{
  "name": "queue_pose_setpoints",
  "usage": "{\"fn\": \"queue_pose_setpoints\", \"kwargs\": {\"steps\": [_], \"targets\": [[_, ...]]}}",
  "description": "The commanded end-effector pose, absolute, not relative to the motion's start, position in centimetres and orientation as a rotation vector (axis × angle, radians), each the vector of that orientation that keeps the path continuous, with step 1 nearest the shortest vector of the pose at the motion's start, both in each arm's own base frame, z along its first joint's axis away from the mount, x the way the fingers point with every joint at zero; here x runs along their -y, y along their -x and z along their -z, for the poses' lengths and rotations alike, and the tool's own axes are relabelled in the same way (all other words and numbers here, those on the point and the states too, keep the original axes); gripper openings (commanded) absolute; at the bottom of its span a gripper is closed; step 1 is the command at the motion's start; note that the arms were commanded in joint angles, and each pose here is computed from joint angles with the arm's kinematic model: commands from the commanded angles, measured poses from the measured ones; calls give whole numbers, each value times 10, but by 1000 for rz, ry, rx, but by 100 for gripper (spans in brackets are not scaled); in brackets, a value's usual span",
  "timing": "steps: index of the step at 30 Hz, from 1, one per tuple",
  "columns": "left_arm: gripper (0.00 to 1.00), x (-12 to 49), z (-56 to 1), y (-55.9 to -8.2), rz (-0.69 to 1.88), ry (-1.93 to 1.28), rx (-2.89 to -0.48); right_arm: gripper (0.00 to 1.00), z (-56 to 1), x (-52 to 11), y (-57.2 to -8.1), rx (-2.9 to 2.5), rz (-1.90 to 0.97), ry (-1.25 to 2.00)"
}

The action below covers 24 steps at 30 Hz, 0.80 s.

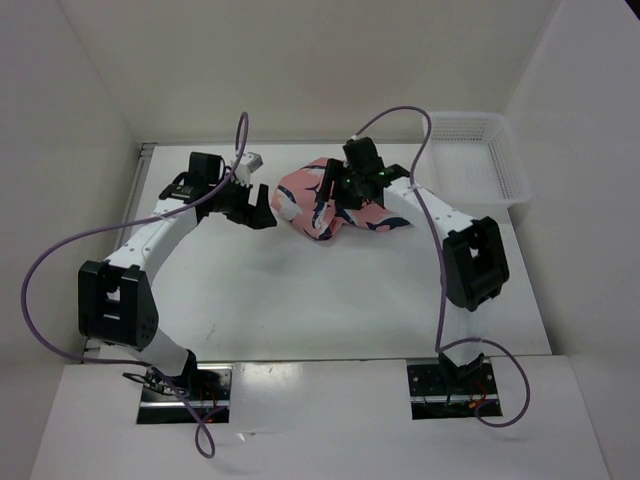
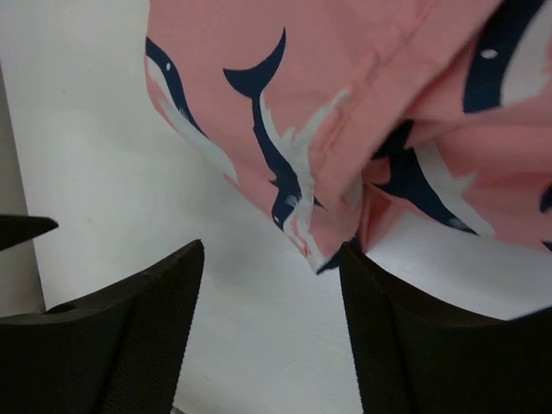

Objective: Fold and stack the shorts
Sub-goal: Move the shorts to the center of the board, then flatten the shorts out

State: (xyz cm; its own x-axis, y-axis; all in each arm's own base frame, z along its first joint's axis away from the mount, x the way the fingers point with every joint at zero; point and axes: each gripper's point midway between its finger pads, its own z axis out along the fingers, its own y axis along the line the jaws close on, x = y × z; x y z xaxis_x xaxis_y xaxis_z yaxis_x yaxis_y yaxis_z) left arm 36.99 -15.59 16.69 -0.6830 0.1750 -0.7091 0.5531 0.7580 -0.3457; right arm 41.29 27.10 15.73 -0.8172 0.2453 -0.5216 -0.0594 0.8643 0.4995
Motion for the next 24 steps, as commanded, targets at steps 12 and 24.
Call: {"fn": "queue_pose_setpoints", "kwargs": {"steps": [12, 24], "targets": [[98, 140, -203, -382, 661, -517, -2162, 3, -165, -314, -477, -2354, -728, -104], [99, 124, -207, -385, 628, -469, -2169, 81, -168, -251, -464, -2347, -553, -213]]}}
